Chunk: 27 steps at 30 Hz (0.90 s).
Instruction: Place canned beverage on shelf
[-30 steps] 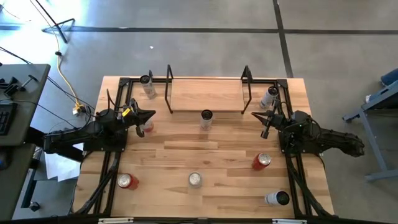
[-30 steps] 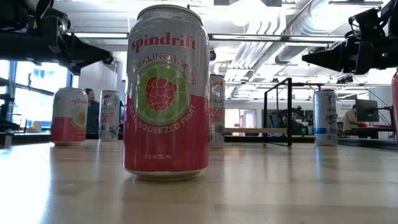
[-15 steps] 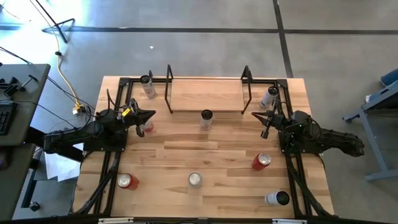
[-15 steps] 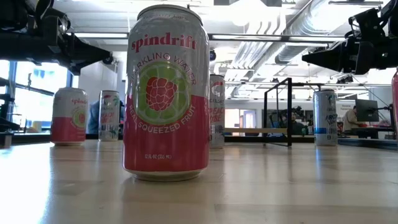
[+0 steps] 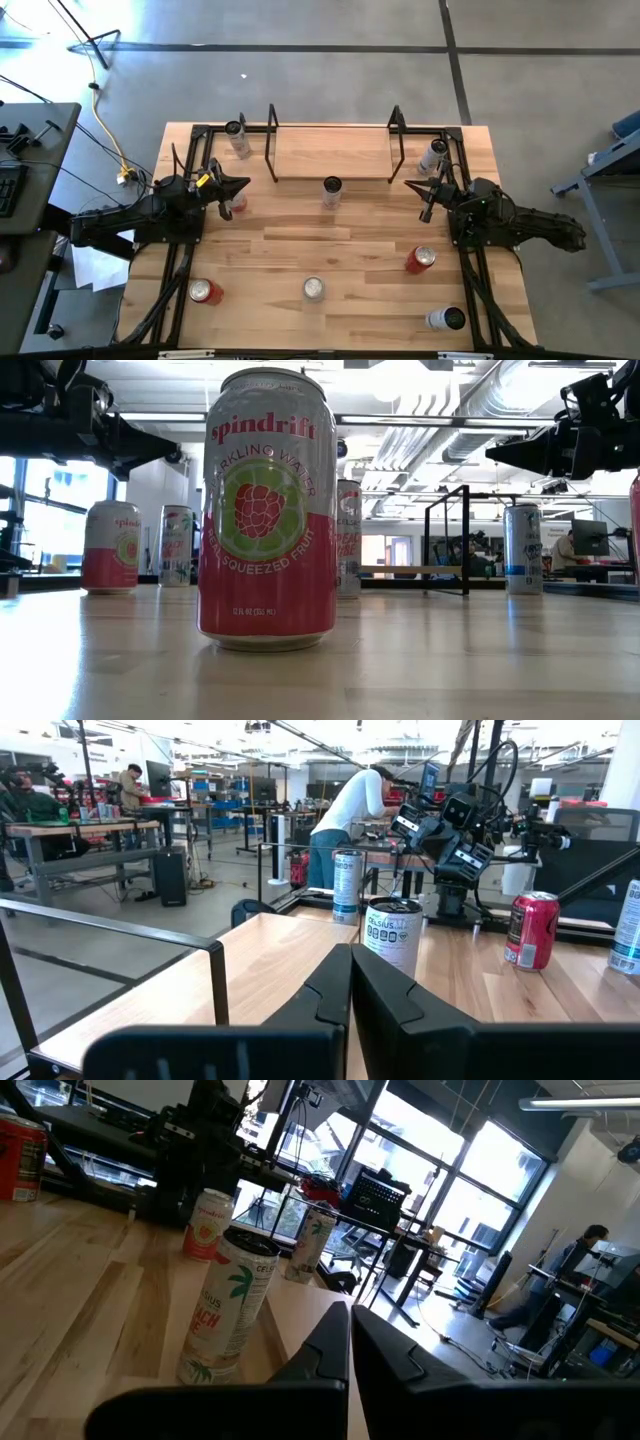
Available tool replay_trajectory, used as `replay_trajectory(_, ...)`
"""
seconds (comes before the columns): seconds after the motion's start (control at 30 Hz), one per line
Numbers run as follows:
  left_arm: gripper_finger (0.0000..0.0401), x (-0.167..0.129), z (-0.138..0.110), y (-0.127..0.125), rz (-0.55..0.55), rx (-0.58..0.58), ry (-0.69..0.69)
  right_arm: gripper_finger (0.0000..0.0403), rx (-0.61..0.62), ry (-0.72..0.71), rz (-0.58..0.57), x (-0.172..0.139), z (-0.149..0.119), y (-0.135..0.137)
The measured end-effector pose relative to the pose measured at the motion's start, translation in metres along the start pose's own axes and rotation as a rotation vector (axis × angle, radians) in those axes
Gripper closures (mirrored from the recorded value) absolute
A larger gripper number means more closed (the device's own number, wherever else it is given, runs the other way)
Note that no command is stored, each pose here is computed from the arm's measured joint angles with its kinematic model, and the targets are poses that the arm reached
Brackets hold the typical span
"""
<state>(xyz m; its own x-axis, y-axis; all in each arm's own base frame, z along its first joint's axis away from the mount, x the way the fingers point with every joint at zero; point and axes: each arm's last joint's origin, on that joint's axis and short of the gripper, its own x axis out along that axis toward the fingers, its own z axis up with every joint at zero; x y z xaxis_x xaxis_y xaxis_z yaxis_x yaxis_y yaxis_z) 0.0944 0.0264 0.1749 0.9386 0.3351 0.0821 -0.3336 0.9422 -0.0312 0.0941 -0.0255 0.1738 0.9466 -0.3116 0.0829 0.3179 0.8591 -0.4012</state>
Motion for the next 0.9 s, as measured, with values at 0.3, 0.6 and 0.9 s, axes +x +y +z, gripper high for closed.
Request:
replay_trajectory(0.3,0.0398,0.0,-0.0001,0.0,0.001,0.137,0.001,0.0402,-0.007,0.033,-0.073,-0.0001,-0.0009,-0.0022)
replay_trajectory(0.6,0.0398,0.0,-0.0001,-0.0002,-0.002,-0.072,0.001,0.0402,-0.007,0.033,-0.073,-0.0001,-0.0009,-0.0022)
replay_trajectory(0.9,0.0398,0.0,0.0014,-0.0002,-0.004,-0.154,-0.015,0.0402,-0.007,-0.006,0.012,0.0,0.0002,0.0003)
